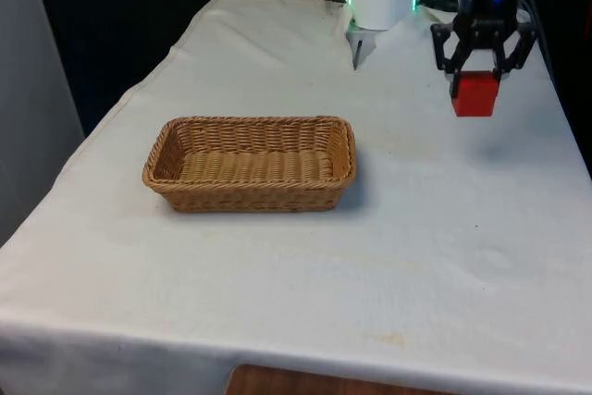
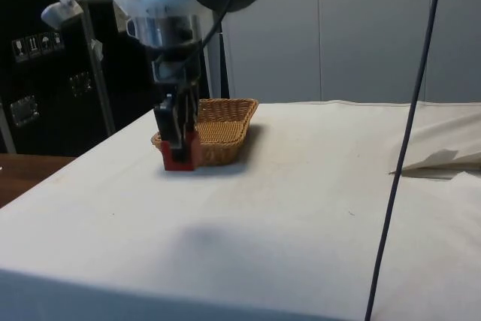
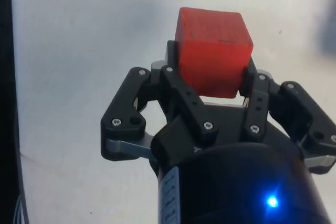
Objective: Pick up the cube and place it into the basket.
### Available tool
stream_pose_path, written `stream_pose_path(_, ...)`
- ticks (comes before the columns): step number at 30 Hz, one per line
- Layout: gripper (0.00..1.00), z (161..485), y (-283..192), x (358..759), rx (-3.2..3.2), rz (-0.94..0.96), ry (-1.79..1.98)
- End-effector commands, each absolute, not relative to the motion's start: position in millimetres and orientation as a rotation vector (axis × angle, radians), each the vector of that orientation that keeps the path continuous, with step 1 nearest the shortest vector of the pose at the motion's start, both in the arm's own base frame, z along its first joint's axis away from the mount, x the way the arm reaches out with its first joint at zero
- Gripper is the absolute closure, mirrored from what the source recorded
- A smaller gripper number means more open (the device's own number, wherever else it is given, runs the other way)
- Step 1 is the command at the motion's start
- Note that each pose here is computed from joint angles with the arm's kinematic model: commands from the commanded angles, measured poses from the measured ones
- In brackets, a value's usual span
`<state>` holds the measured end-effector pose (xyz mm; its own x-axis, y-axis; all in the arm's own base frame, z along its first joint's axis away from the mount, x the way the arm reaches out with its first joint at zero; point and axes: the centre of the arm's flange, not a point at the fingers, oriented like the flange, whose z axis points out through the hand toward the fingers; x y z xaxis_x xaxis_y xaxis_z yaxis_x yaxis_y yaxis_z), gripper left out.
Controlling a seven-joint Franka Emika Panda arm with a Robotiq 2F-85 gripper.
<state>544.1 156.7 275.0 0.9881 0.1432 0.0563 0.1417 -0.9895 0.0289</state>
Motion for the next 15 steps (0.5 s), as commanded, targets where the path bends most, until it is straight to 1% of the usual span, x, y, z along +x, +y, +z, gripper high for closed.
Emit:
stream_pose_path(1, 0.98, 284, 154, 545, 3.114, 0.088, 0.223)
stream_pose_path(6, 0.98, 303, 144, 551, 3.111, 0.103, 0.208)
stream_pose_path(7, 0.98, 300, 146, 550, 3.103, 0.11, 0.208)
stream_pose_path(8, 0.98, 305, 143, 552, 3.11, 0.104, 0.206)
stream_pose_path(15, 0.98, 318, 121, 562, 3.103, 0.119, 0.189)
